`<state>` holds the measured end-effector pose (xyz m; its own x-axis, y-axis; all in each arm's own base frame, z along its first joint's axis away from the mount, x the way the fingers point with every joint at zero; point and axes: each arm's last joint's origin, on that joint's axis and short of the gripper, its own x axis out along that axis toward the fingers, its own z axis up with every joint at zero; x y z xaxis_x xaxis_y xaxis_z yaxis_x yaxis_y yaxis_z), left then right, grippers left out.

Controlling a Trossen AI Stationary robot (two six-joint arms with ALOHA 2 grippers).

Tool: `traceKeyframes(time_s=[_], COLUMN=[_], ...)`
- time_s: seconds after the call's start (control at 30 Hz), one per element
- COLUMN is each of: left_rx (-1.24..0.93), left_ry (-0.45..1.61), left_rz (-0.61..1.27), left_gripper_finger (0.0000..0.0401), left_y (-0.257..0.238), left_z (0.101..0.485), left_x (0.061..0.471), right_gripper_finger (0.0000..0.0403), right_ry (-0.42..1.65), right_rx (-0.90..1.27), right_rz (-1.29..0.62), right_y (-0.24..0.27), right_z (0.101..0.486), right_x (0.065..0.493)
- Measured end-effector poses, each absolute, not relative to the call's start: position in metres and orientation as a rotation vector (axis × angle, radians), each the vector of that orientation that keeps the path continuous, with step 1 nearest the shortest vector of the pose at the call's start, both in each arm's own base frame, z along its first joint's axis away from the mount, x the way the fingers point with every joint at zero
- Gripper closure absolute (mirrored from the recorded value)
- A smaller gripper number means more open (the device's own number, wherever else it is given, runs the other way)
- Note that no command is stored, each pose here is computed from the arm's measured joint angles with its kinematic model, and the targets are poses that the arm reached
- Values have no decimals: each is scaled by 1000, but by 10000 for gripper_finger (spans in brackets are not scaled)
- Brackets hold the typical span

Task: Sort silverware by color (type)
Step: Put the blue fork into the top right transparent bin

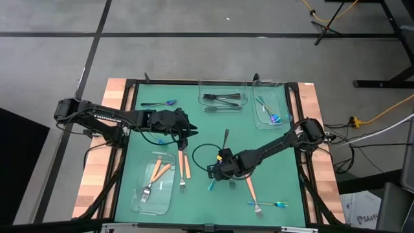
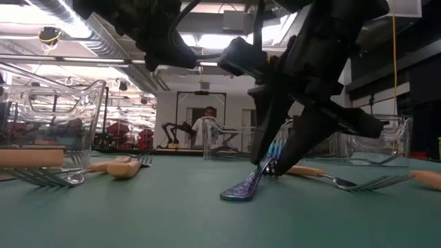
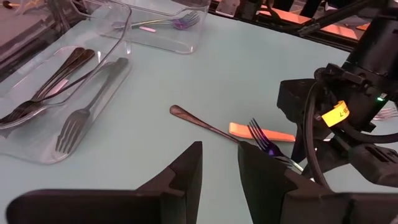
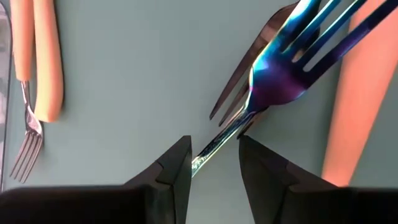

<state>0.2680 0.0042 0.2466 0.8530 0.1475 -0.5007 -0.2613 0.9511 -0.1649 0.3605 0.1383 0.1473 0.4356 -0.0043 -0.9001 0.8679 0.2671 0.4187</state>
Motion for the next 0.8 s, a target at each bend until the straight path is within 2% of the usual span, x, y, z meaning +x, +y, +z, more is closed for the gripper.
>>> traceKeyframes(time_s=[0.7, 0.8], left_rx=[-231, -231], left_ry=[507, 507], left_rz=[217, 217], left_gripper_finger=[305, 305], left_y=[4, 4], left_z=[247, 247], left_x=[268, 268], right_gripper_finger=[281, 292], right_ry=[943, 940], right_rx=[1125, 1124], right_rz=[-714, -716], right_y=[138, 138], right_z=[148, 148], right_x=[361, 361])
